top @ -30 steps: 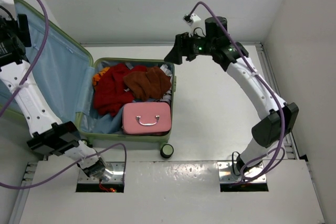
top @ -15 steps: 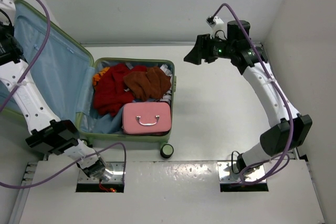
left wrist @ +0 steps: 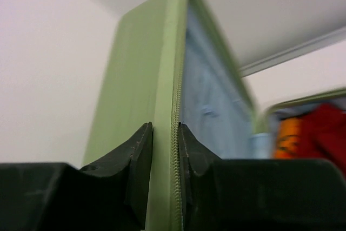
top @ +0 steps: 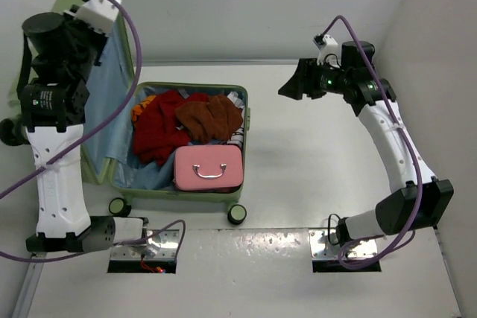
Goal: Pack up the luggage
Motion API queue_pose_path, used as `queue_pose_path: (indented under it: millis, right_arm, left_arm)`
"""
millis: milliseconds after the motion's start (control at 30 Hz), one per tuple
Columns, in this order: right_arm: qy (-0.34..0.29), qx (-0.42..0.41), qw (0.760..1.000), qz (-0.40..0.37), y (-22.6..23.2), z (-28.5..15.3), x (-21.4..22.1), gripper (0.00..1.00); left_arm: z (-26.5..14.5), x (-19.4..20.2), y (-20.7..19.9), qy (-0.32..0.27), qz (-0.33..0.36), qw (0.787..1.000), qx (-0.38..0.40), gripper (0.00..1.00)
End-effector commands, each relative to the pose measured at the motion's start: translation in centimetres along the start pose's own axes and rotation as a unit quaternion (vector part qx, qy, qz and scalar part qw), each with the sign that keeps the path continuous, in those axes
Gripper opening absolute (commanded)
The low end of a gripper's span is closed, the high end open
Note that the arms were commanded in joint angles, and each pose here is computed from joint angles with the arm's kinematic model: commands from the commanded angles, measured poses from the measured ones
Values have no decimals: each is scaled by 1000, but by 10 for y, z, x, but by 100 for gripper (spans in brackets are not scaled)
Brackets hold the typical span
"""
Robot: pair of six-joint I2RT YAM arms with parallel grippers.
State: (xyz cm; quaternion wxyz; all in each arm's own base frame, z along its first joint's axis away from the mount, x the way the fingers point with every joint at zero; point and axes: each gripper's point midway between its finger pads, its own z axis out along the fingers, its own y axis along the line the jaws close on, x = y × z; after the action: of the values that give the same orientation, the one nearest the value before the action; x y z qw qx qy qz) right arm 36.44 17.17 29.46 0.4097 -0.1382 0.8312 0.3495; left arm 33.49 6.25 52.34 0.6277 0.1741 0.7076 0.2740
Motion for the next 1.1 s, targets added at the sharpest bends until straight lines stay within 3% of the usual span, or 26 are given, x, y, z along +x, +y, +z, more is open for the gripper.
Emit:
queue_pose_path:
  millis: [0,100,167,233,267,367,467,500,567,600,667,733,800,867,1000,1067]
  right_arm:
    - [-13,2,1000,1,3,-15,-1,73]
    - [-5,7,1000,12,-2,-16,9,73]
    - [-6,10,1000,18,-4,-17,10,73]
    - [-2,12,1000,25,-7,-17,15,73]
    - [-3,14,1000,24,-8,-17,15,73]
    - [2,26,999,27,-14,-19,21,73]
    - [15,44,998,34,-23,-17,33,75]
    - [23,50,998,42,-25,-16,39,75]
    - [43,56,995,64,-32,-14,57,75]
    - [64,56,993,79,-32,-12,75,73]
    - [72,50,993,78,-28,-12,83,73]
    - [93,32,992,74,-19,-12,98,72]
    - [113,16,992,62,-9,-11,111,71]
    - [131,13,991,36,-7,-12,120,71]
    - [169,12,986,-1,-1,-3,139,71]
    - [191,1,981,-24,4,0,150,69]
  left_arm:
    - [-16,-74,-59,-141,-87,977,134,34]
    - [-45,-124,-109,-220,-133,927,272,42]
    - [-74,-159,-148,-263,-176,865,389,43]
    - [-90,-184,-165,-283,-228,816,449,46]
    - [-106,-191,-174,-303,-226,782,496,51]
    - [-122,-219,-159,-336,-254,748,513,58]
    - [-133,-245,-110,-390,-272,766,432,67]
    - [-125,-249,-83,-393,-302,788,366,67]
    - [-138,-251,-34,-416,-325,805,271,67]
    - [-132,-236,6,-403,-354,826,172,67]
    - [-131,-214,48,-381,-390,836,57,67]
    - [-116,-169,78,-313,-401,858,-72,69]
    - [-109,-129,79,-239,-380,884,-129,71]
    - [-102,-82,79,-150,-374,894,-197,71]
    - [-79,10,20,12,-301,933,-198,72]
    - [-80,33,5,36,-283,941,-180,73]
